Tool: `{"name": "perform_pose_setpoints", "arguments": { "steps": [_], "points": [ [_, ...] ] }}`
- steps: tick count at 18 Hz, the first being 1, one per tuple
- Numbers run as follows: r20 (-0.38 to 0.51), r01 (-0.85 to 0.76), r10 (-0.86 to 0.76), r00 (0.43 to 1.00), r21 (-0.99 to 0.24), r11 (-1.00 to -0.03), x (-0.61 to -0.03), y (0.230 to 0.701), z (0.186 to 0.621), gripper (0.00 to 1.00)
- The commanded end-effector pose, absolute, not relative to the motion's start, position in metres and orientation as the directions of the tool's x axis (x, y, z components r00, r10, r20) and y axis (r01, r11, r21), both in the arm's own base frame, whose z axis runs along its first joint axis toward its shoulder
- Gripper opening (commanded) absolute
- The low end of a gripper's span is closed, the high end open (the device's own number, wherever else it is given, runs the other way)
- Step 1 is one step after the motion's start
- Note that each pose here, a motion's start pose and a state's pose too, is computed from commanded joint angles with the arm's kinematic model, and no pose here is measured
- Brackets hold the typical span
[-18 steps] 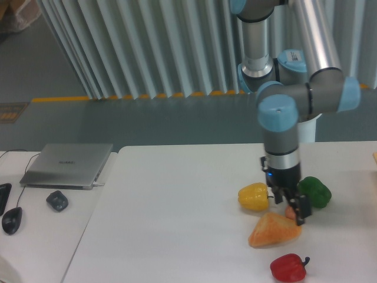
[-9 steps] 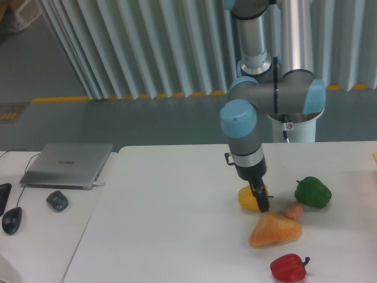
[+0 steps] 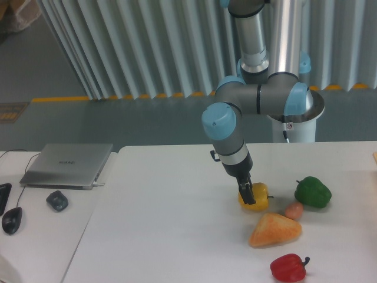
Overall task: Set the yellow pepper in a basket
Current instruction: 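Close the gripper on the yellow bell pepper's stem end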
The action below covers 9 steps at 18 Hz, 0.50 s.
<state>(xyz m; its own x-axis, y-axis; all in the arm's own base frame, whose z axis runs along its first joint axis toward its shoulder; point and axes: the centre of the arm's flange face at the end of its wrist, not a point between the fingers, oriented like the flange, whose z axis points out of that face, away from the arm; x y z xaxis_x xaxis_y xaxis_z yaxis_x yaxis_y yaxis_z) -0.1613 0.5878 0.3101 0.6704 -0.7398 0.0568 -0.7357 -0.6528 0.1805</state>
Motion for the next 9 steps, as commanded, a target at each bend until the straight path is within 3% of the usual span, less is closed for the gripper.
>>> {"name": "perform_pose_setpoints", "arguments": {
  "steps": [9],
  "points": [
    [0.072, -0.744, -0.753, 0.654, 0.242, -0.623, -0.165, 0.591, 0.292, 1.0]
  ]
}}
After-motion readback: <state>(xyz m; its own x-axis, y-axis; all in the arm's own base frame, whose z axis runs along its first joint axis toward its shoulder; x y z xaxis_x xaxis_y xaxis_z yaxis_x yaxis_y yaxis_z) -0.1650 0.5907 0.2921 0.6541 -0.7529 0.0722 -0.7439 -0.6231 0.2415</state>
